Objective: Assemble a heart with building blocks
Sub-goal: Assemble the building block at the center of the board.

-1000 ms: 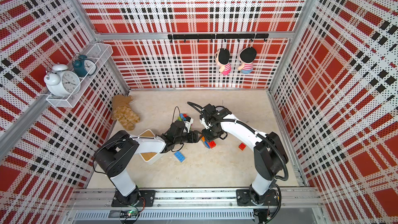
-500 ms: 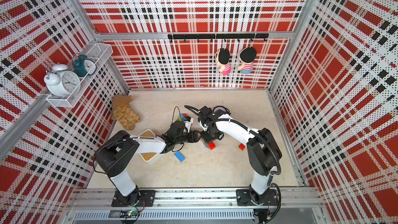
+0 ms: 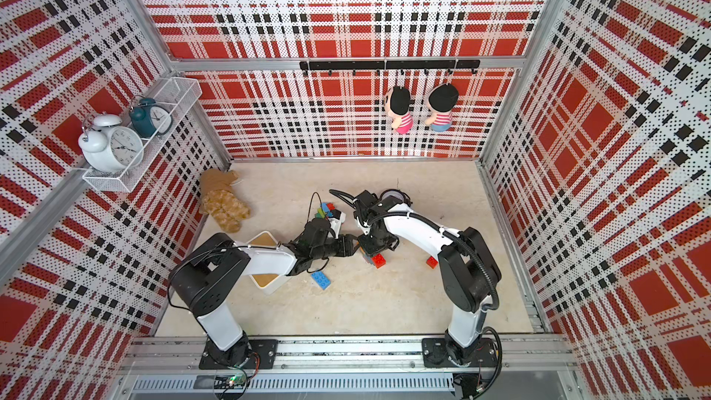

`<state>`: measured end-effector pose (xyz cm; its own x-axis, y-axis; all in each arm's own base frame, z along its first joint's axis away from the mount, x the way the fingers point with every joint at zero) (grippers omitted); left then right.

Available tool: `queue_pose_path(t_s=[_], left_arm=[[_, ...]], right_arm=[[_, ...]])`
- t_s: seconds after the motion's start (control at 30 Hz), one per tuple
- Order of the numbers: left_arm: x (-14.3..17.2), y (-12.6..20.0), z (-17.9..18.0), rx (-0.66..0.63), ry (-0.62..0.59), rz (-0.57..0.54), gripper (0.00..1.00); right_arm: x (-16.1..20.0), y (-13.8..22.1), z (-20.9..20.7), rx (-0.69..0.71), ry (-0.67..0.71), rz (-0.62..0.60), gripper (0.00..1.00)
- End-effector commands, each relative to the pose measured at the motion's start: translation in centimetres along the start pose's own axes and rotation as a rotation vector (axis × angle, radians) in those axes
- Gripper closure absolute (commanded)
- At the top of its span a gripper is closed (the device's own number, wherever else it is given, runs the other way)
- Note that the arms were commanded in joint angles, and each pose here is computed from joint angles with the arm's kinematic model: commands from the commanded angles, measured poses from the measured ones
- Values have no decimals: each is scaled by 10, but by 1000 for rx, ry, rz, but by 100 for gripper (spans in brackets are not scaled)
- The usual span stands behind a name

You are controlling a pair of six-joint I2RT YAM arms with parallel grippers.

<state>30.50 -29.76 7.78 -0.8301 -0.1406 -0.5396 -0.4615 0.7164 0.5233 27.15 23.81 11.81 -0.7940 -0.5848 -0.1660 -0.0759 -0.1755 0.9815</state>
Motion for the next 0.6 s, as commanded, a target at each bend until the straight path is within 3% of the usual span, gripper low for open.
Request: queue_pose_path(t_s=[0.0,0.57], left_arm=[[11,-1,6,-9,-5,20,44],[14,-3,11,-24,-1,26,45]], right_arm=[[-2,-6,0,14,6,0,100],[21,-27,-8,55,110,83,100]])
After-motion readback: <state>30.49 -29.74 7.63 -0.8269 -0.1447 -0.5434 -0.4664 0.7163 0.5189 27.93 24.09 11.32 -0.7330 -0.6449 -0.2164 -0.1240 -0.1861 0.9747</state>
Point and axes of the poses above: each gripper's point midway between its finger pads, its own y axis back along the fingers, its own z axis along the line the jaws close on, x = y × z, the point moved 3 cm from there along y, back along the fingers, and after that the axes turned 4 degrees about y, right-handed, at the moved point
